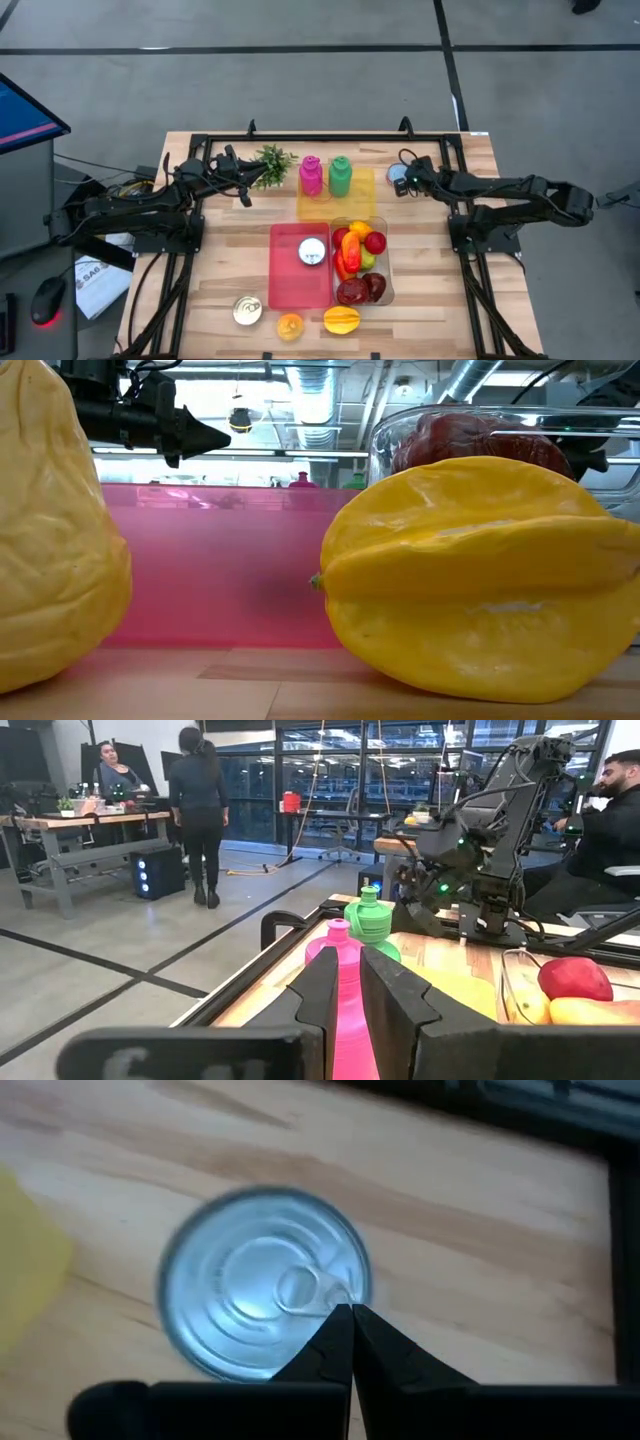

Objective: Pick & Place Food Item
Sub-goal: Put the red tuna can into the red bin

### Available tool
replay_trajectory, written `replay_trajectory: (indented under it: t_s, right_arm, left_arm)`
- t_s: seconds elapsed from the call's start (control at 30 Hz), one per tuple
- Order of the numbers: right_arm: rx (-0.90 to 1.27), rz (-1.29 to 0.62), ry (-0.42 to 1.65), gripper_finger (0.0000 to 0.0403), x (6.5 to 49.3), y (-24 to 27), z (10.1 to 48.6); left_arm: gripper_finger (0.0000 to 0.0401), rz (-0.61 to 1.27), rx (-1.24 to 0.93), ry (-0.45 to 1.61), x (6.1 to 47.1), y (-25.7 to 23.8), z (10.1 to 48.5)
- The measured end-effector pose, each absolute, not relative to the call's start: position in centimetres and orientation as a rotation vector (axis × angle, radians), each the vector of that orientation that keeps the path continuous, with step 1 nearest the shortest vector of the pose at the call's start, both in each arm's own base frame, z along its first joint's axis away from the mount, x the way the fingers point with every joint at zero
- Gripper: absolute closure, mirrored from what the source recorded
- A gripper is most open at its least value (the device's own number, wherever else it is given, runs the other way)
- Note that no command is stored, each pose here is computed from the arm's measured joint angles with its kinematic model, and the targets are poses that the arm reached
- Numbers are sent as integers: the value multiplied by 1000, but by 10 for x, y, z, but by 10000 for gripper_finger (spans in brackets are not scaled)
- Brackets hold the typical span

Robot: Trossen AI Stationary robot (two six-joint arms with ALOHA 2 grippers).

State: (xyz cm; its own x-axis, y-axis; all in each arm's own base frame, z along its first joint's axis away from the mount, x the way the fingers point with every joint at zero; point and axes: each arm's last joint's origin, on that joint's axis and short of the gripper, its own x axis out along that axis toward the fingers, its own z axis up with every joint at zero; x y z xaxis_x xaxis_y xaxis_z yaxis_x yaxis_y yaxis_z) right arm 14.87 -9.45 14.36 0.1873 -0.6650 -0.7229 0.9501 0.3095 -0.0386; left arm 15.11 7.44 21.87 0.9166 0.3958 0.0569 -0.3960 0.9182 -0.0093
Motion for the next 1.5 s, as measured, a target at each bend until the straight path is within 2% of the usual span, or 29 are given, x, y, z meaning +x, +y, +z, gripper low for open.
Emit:
replay_trajectory:
  t_s: [1.07,1.5]
  right_arm:
    - [497,-1230,801,403,146,-96,135]
    - [477,-1237,727,403,149,-99,140]
  left_arm:
    - [367,407,-8,-18,151,74,215]
    - [367,407,-8,-19,151,74,215]
